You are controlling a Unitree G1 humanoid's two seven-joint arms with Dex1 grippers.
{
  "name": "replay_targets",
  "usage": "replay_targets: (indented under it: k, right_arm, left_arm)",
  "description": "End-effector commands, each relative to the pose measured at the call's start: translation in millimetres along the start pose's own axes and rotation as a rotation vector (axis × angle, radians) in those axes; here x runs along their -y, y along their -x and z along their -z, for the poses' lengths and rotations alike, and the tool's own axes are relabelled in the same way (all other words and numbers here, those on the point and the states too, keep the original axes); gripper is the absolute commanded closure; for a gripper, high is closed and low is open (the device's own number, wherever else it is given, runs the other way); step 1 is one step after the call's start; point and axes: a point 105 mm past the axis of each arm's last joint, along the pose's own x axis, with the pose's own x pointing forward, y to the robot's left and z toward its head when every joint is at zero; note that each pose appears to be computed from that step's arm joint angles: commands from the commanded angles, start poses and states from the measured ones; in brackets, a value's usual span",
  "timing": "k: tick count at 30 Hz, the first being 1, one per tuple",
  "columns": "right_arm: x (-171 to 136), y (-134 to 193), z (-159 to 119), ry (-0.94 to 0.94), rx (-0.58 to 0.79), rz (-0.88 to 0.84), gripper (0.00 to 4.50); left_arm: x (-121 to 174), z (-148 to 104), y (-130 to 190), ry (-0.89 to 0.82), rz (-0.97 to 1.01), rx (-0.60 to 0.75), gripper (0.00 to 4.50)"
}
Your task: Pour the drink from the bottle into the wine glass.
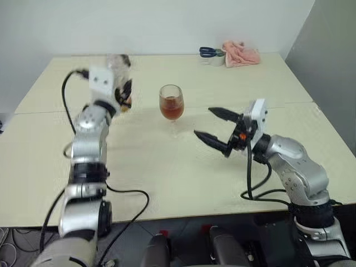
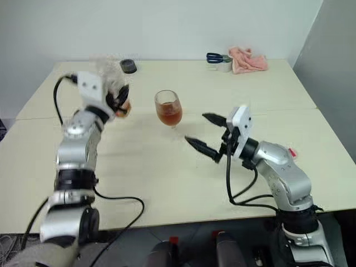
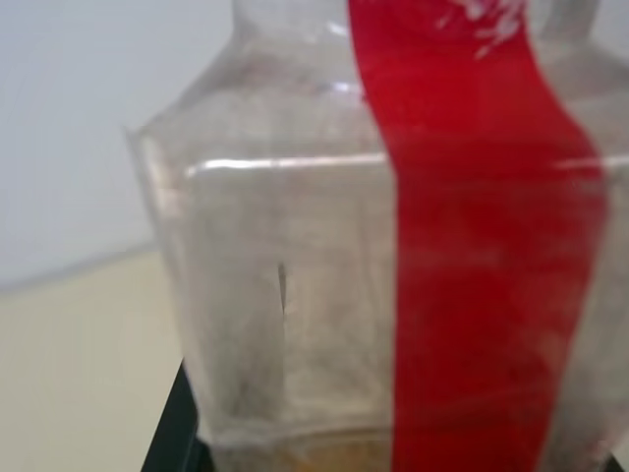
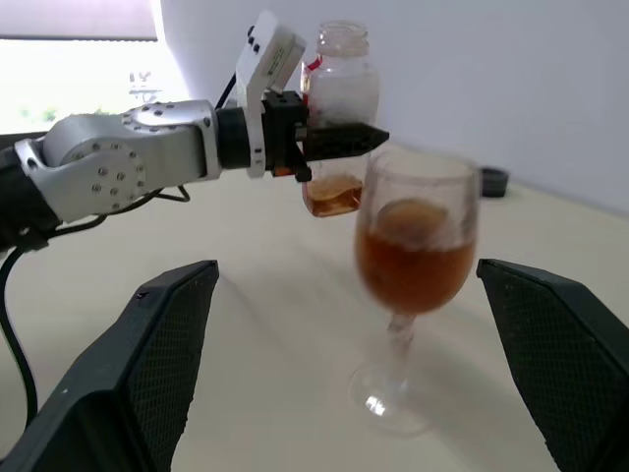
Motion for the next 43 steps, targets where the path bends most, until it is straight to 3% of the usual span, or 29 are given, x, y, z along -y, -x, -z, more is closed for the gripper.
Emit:
replay_targets:
  k: [1,10,19,20,27,32,38,43]
  right_arm:
    - [-15.3,1.9,-3.7,0.033,0.011,-0.08,0.0]
    - [-21.9,-0.2,10.7,-0.011,0.002,-0.097,0.0]
    - [-27.8,-2.3,14.2,-0.037,0.009,-0.085,0.0]
    - [-27.6,-2.5,13.9,-0.039,0.01,-0.081,0.0]
    - [-27.3,-1.2,14.5,-0.039,0.009,-0.061,0.0]
    - [-22.7,13.0,26.3,-0.064,-0.029,0.014,0.0]
    - [-21.6,41.7,45.2,-0.142,-0.078,0.178,0.0]
    - [-13.6,55.5,58.3,-0.124,-0.115,0.346,0.0]
  left_arm:
    - [-21.7,-15.5,22.6,0.125,-0.143,0.09,2.84]
    - [-27.2,36.1,54.3,0.177,-0.182,0.002,2.84]
    - [-30.3,61.2,53.5,0.132,-0.163,-0.027,2.84]
    - [-28.5,62.2,52.7,0.134,-0.153,-0.026,2.12]
    - [-18.3,69.6,55.4,0.13,-0.12,-0.04,0.04]
    - [-14.8,78.8,78.2,0.149,-0.157,-0.085,0.04]
    - [-1.5,93.3,129.5,0.193,-0.202,-0.181,0.04]
    - [11.8,91.7,153.8,0.212,-0.213,-0.227,0.04]
